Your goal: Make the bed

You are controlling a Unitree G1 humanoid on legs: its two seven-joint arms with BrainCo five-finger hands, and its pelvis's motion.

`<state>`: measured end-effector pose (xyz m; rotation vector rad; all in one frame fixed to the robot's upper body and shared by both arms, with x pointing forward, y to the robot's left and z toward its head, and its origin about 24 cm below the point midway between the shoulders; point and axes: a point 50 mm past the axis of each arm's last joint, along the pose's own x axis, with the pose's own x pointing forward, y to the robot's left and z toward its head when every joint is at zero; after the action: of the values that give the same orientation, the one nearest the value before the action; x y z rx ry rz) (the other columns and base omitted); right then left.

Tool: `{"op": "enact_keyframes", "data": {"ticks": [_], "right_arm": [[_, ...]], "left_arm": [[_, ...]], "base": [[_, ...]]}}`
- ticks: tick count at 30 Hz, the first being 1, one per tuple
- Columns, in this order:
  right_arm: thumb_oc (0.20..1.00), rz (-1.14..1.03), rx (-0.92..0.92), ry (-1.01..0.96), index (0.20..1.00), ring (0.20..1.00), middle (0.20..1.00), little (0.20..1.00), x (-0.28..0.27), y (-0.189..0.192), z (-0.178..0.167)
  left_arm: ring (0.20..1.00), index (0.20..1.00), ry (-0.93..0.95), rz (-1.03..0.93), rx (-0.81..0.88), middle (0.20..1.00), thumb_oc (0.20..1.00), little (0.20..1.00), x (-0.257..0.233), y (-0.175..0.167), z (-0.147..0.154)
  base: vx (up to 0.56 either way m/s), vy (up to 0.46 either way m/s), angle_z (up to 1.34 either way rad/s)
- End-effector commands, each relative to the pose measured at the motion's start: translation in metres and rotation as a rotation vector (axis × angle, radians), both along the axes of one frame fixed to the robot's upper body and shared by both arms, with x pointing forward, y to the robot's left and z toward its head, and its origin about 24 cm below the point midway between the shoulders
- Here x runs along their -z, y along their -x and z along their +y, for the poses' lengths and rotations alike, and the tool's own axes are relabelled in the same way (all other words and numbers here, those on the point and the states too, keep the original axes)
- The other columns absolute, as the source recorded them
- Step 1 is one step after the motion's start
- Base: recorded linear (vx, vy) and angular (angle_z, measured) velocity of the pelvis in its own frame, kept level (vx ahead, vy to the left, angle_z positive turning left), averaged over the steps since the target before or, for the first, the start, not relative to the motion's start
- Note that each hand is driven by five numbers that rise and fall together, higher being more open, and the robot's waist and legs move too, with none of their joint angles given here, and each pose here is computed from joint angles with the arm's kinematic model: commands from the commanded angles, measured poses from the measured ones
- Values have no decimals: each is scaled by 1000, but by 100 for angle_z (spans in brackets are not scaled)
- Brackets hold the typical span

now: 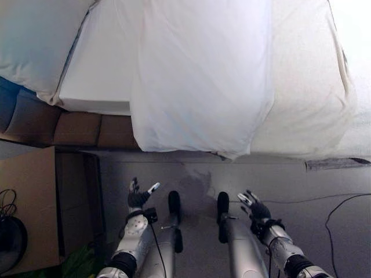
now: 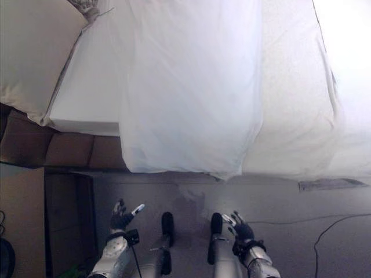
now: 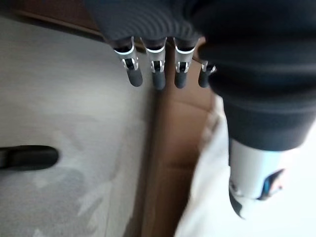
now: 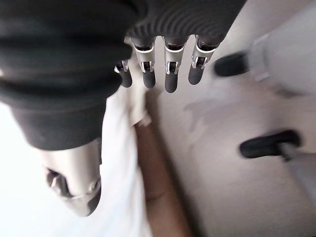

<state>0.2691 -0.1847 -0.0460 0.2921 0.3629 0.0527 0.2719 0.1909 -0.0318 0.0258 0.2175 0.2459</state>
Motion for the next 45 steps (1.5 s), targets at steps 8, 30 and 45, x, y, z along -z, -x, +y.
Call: {"op": "enact_keyframes", "data": {"ticks": [8,30,45], "right_arm": [[1000,-386,-273,93,1000,1000,1000,1000,-106,-79,33],[1000,-745,-246,167,1000,1000,1000,1000,-299,-150,61],[1000,-743,265,245,1000,1000,1000,1000,-342,-149,-36]], "left_arm": [[1000,1000,-83,-338,550,1000,1000,1000,-107,-74,-53],[1000,1000,-408,-642,310,1000,1000,1000,-296,-142,-14],[1000,1000,-434,-660,-117,1000,1000,1000,-327,-129,68]], "base": [[-64,11,-1],[-16,5,1],[0,0,0]]}}
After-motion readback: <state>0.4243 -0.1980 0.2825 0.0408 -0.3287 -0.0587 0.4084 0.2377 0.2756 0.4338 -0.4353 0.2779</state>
